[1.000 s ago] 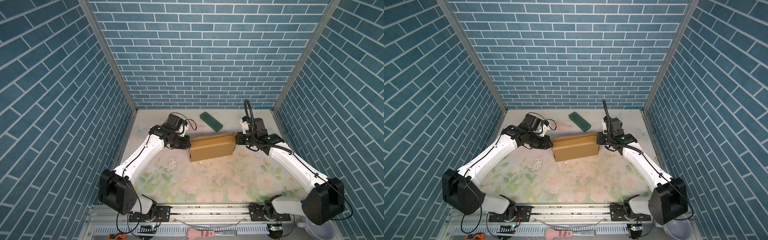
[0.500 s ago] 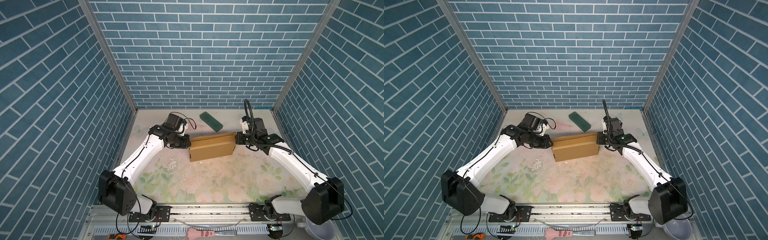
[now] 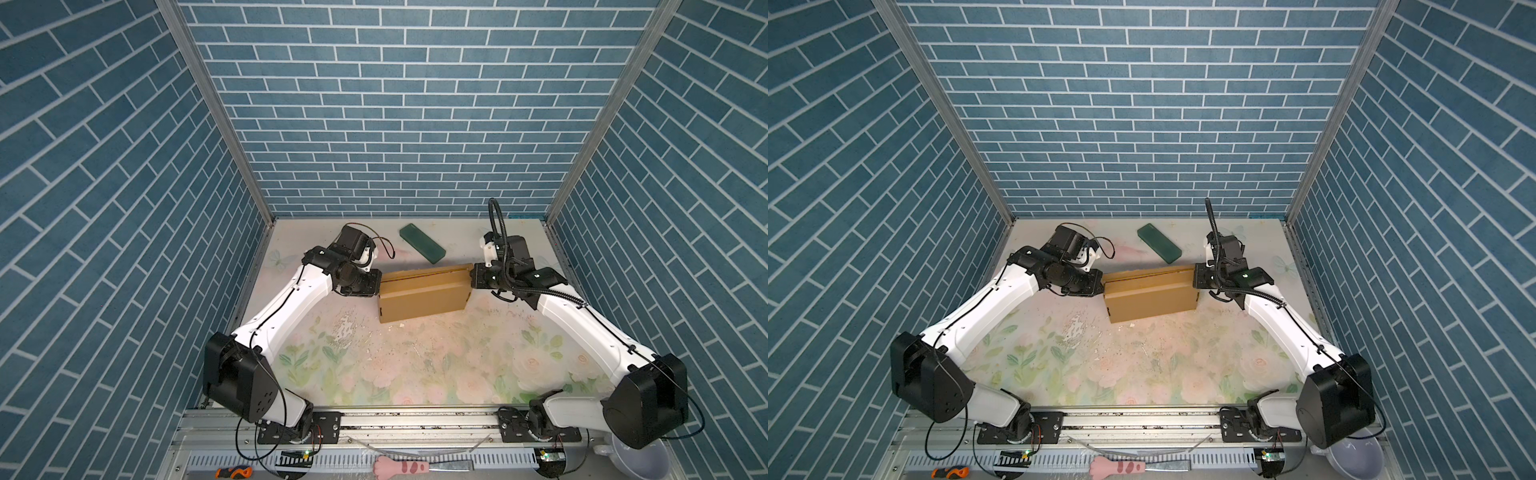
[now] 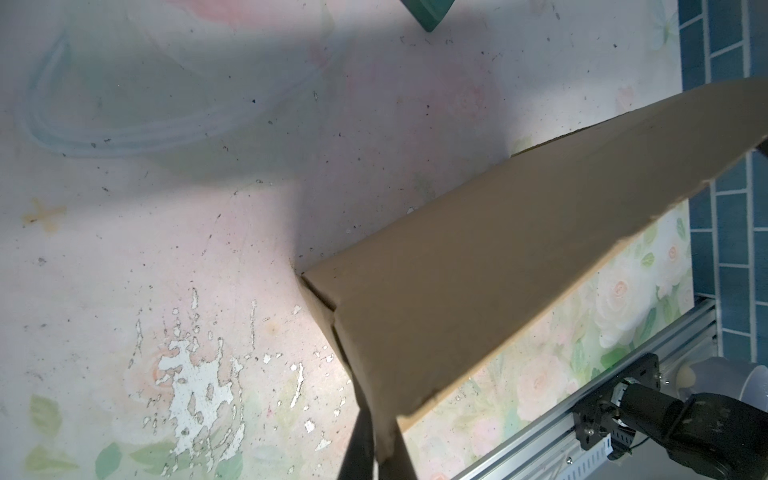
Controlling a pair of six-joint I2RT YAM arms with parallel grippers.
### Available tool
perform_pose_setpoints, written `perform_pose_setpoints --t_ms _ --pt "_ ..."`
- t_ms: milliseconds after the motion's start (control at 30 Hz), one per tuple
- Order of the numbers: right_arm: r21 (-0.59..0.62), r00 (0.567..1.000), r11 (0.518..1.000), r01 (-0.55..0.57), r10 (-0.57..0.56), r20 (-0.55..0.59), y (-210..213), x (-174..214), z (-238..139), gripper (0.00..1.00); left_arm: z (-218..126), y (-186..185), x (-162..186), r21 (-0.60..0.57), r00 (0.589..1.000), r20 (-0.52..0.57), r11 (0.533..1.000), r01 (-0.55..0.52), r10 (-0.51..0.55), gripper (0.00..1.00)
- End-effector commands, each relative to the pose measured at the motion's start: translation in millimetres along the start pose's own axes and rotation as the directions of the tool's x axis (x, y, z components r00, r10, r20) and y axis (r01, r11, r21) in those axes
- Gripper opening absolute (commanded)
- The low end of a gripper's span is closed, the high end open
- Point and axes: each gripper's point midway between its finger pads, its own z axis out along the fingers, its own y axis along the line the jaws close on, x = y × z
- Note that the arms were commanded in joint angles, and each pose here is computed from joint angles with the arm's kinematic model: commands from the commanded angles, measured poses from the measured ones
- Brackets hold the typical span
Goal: Fold the paper box
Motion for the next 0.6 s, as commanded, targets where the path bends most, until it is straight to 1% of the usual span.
perform_pose_setpoints --t_ms 0,67,267,567 --pt "0.051 0.983 0.999 -0.005 0.015 -0.182 -15 50 14 0.0 -8 -14 -11 0.054 1.0 0.031 0.999 -0.002 0.0 0.05" --pt "0.05 0.984 0.999 -0.005 0.014 -0.18 -15 49 14 0.0 -6 -14 -11 0.061 0.999 0.032 0.998 0.006 -0.008 0.03" --pt "0.05 0.983 0.999 -0.001 0.01 -0.181 -15 49 13 0.0 -3 -10 -11 0.075 0.998 0.04 0.997 0.036 -0.04 0.03" --pt "0.051 0.984 0.999 -0.004 0.013 -0.179 -15 49 14 0.0 16 9 6 0.017 0.998 -0.01 0.998 0.067 -0.066 0.03"
